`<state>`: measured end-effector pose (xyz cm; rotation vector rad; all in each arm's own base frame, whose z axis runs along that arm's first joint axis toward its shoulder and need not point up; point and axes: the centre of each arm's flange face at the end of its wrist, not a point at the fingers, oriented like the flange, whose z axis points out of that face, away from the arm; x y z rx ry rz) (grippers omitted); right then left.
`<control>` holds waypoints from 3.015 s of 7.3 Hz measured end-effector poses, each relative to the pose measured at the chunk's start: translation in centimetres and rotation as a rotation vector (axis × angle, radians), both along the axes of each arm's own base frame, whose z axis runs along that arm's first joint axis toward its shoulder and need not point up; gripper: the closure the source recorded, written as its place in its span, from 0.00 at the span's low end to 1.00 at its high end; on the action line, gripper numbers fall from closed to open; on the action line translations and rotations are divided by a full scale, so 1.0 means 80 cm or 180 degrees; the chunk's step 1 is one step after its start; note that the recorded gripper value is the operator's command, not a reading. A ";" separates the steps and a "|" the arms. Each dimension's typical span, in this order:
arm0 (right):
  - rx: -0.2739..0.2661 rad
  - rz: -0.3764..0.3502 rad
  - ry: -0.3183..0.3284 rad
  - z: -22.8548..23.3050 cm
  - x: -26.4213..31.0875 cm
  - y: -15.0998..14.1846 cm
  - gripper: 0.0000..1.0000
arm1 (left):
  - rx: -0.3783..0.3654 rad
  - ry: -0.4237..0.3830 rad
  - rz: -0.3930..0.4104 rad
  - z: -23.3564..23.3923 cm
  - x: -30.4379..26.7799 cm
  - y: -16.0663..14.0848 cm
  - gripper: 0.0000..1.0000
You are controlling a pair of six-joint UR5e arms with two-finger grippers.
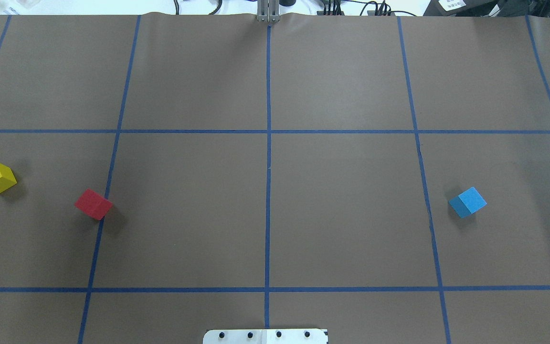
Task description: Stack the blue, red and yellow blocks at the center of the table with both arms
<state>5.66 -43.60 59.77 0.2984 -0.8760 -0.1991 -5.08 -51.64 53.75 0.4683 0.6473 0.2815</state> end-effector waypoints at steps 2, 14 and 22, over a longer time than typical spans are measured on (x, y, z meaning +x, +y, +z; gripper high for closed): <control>0.0053 -0.0071 -0.0238 -0.043 -0.053 -0.011 0.03 | 0.0123 -0.0002 -0.0001 -0.017 0.002 -0.024 0.00; 0.0106 -0.0590 0.0362 -0.073 -0.439 0.074 0.81 | 0.0163 0.0018 0.0022 -0.020 0.004 -0.026 0.00; -0.0116 -0.0369 0.0290 -0.204 -0.512 0.012 1.00 | 0.0148 0.0016 0.0024 -0.016 0.004 -0.026 0.00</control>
